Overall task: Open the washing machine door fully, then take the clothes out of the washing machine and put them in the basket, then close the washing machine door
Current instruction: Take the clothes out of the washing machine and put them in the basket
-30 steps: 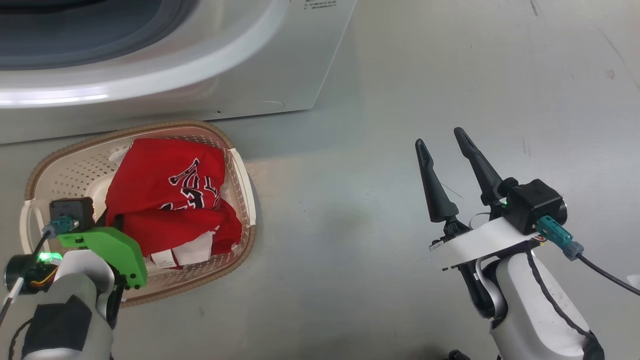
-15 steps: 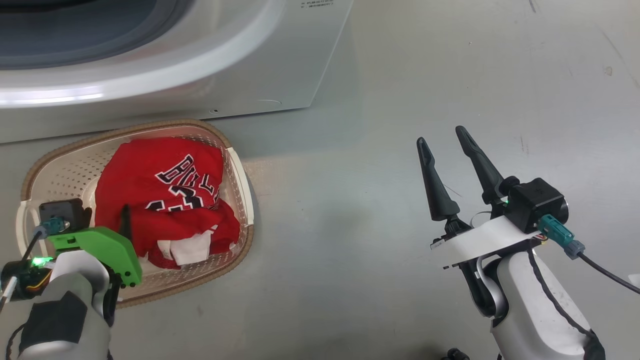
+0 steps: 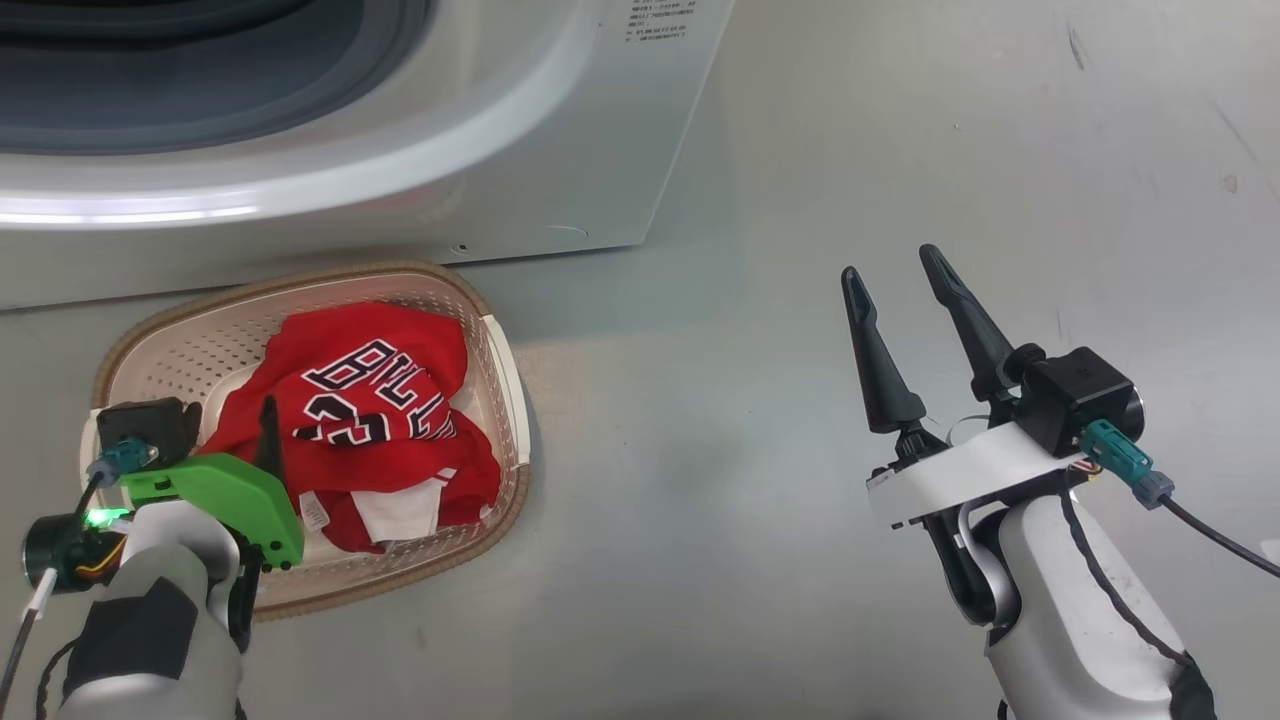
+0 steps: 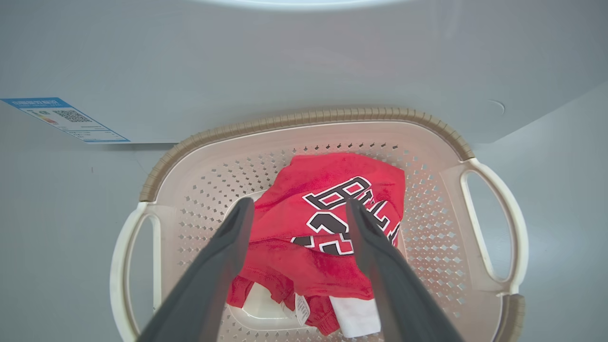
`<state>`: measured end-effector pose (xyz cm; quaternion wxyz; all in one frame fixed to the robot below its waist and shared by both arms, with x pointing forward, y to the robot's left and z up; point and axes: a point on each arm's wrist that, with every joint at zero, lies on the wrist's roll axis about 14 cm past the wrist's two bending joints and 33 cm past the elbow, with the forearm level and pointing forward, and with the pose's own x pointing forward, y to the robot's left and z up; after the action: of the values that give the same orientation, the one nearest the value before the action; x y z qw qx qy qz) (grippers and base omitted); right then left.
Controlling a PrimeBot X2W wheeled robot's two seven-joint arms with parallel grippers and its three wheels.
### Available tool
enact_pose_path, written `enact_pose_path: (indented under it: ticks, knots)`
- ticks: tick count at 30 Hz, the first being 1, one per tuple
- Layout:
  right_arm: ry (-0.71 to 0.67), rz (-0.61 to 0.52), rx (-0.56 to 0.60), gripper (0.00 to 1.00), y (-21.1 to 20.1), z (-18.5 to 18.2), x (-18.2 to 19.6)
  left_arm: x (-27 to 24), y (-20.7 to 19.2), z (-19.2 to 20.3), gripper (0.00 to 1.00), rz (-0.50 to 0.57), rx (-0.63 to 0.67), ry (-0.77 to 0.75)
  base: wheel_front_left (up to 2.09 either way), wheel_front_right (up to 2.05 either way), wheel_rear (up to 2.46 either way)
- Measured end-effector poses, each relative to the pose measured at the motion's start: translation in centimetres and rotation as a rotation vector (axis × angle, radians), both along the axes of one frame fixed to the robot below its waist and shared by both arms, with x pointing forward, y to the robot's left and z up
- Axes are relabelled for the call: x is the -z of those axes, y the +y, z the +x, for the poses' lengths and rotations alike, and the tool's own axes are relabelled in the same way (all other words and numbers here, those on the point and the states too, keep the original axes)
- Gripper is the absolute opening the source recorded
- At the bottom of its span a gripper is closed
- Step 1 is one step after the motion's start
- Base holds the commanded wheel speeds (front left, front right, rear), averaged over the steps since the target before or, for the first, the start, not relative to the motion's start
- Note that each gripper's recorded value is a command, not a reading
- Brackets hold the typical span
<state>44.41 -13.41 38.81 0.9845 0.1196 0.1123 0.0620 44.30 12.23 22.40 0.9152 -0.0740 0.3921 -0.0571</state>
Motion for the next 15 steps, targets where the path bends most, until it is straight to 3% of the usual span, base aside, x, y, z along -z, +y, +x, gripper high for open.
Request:
enact_pose_path:
  ticks: [15]
  knots:
    - [-0.101, 0.014, 0.009, 1.0, 0.0, 0.2, -4.2, -7.3, -0.3, 2.9, 1.0, -0.019, 0.022, -0.233, 0.0, 0.0, 0.0]
